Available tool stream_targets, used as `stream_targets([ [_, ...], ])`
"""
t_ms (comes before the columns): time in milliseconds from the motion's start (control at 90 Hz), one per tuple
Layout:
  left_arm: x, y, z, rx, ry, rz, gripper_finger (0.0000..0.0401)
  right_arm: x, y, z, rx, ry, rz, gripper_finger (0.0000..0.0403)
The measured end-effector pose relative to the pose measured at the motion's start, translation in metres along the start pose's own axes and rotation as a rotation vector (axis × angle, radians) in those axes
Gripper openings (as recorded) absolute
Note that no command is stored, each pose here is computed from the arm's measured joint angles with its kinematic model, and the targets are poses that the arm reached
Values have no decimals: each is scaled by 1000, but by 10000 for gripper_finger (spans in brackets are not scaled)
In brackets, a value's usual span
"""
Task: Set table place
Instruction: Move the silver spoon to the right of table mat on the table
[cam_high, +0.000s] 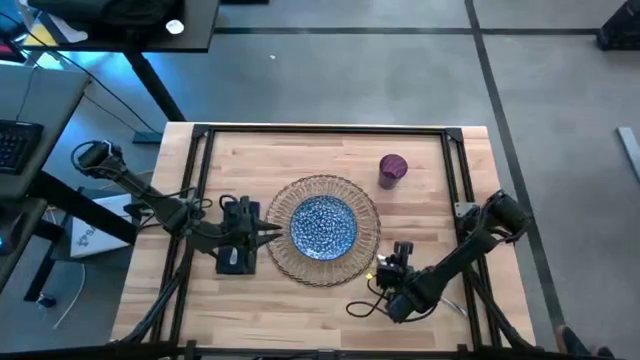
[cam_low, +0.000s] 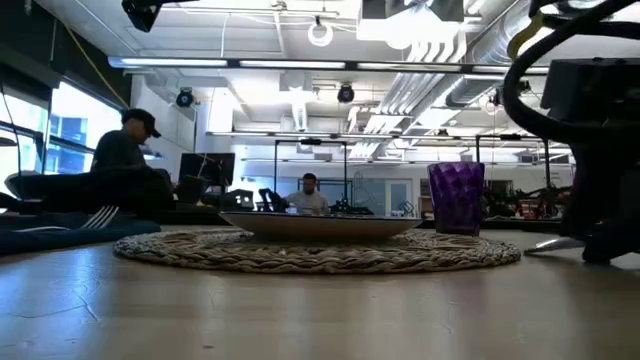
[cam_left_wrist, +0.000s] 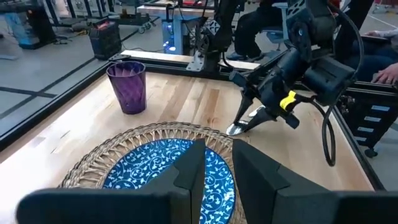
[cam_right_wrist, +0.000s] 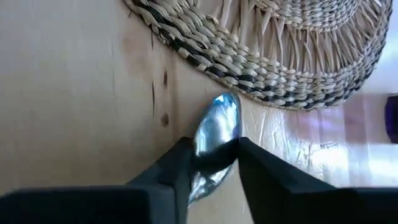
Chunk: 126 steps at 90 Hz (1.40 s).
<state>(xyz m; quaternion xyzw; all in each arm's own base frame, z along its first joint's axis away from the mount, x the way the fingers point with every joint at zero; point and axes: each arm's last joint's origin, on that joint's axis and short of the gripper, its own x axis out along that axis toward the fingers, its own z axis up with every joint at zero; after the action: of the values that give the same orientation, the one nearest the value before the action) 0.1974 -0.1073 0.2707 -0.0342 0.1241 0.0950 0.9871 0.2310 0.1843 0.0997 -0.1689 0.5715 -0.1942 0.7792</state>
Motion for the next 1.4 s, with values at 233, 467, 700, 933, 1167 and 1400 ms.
stream_targets([
  [233, 0, 0, 0, -1, 0, 0, 65, 5, -4, -3, 91, 10, -34, 11],
  [467, 0, 0, 0, -1, -1, 0, 65, -4, -14, -3, 408, 54, -24, 0],
  [700, 0, -1, 2, -16, -19, 1, 65, -35, -49, -2, 822, 118, -1, 0],
  [933, -4, -6, 1, 10, -21, -31, 65, -54, -95, -26, 1255, 48, 21, 0],
  [1167, -12, -14, -1, 37, -19, -81, 65, -20, -117, -69, 1454, -30, 31, 0],
  [1400, -13, -15, -2, 56, -19, -89, 65, 16, -119, -93, 1476, 5, 30, 0],
])
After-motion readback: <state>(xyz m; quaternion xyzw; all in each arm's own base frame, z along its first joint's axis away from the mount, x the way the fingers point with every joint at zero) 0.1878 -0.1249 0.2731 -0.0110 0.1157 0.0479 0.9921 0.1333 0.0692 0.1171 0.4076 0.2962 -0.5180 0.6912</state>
